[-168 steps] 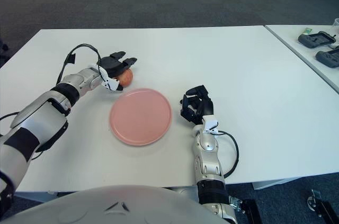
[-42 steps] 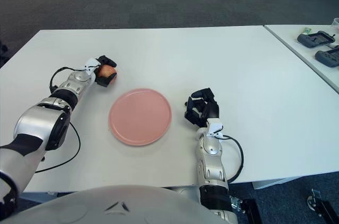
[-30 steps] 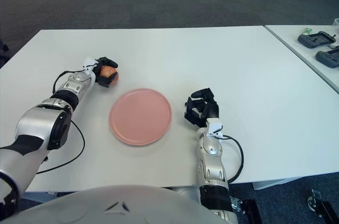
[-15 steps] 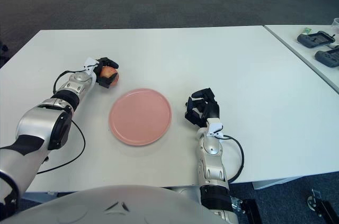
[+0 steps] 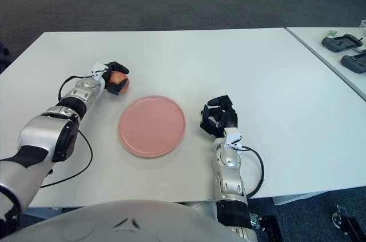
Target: Put the apple into the plate.
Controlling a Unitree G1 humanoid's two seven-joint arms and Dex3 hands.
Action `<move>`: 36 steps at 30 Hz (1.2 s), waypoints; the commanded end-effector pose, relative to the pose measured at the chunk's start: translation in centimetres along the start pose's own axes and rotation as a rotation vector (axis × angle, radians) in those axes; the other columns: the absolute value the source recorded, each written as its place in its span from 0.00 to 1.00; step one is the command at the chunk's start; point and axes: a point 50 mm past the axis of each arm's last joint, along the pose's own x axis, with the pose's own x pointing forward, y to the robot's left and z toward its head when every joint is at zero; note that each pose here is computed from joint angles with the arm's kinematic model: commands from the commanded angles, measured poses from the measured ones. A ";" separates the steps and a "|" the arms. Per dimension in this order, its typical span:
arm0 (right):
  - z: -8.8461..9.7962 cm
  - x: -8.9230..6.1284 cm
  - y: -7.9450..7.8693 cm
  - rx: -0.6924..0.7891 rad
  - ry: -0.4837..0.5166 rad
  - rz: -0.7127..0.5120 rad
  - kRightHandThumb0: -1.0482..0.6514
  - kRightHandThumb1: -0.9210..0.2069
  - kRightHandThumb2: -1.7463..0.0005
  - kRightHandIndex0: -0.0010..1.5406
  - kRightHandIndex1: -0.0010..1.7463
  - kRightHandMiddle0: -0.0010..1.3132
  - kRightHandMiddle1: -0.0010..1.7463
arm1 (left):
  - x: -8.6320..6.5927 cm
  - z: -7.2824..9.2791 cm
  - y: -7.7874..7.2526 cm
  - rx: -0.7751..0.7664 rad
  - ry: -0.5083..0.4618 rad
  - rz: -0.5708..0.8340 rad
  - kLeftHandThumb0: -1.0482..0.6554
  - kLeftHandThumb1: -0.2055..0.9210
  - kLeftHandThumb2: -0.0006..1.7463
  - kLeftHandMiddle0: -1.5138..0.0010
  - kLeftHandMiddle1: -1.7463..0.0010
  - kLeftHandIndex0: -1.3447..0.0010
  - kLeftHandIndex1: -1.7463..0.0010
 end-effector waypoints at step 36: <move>-0.2 0.2 0.5 0.034 -0.001 0.018 0.38 0.33 0.41 0.42 0.76 0.33 1.00 | -2.8 8.1 -1.0 -0.134 -0.667 -0.133 0.30 0.30 0.88 0.11 0.00 0.44 0.00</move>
